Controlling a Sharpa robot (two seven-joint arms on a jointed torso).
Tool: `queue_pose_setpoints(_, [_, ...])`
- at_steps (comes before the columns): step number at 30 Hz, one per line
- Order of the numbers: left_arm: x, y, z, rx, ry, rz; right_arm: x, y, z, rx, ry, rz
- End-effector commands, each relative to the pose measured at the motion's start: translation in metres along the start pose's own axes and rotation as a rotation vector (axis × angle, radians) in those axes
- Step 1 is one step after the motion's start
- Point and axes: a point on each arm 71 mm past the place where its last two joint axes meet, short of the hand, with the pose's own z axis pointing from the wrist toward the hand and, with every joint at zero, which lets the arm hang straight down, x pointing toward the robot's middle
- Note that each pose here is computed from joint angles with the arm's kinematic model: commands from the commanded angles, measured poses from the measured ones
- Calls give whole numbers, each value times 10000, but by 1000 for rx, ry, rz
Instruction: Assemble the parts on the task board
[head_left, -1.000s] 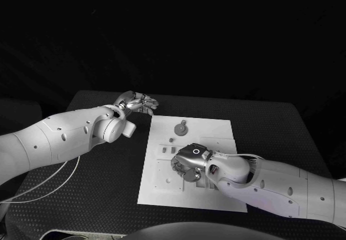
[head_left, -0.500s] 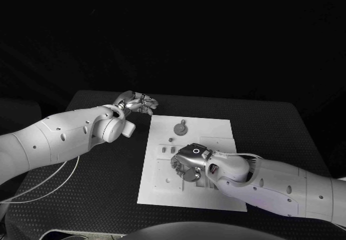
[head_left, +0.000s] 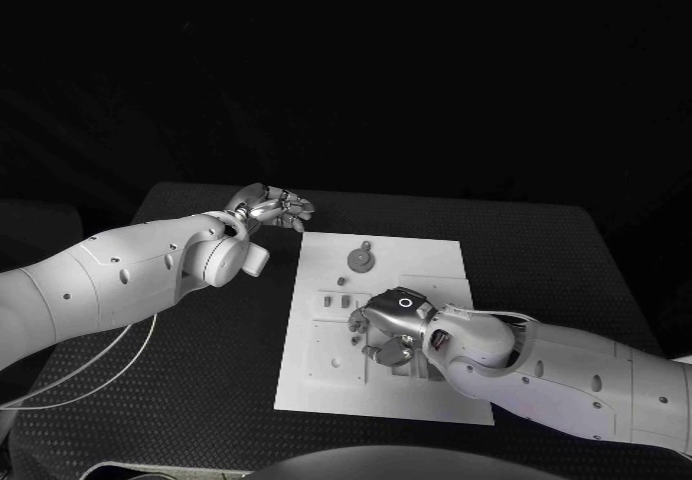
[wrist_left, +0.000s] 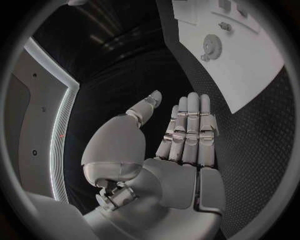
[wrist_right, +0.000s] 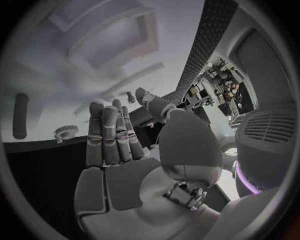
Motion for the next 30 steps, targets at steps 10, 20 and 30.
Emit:
queue_pose_setpoints(10, [-16,-11,-14,10,5,-7,-610,-394,-291,68,-95,90])
queue_pose_setpoints(20, [-18,-12,-18,11,5,-7,-829,-718,-605,154,-19,4])
queue_pose_setpoints(30, [4,-17,0,12,12,-9,-707,-856,-630,205,65,-58])
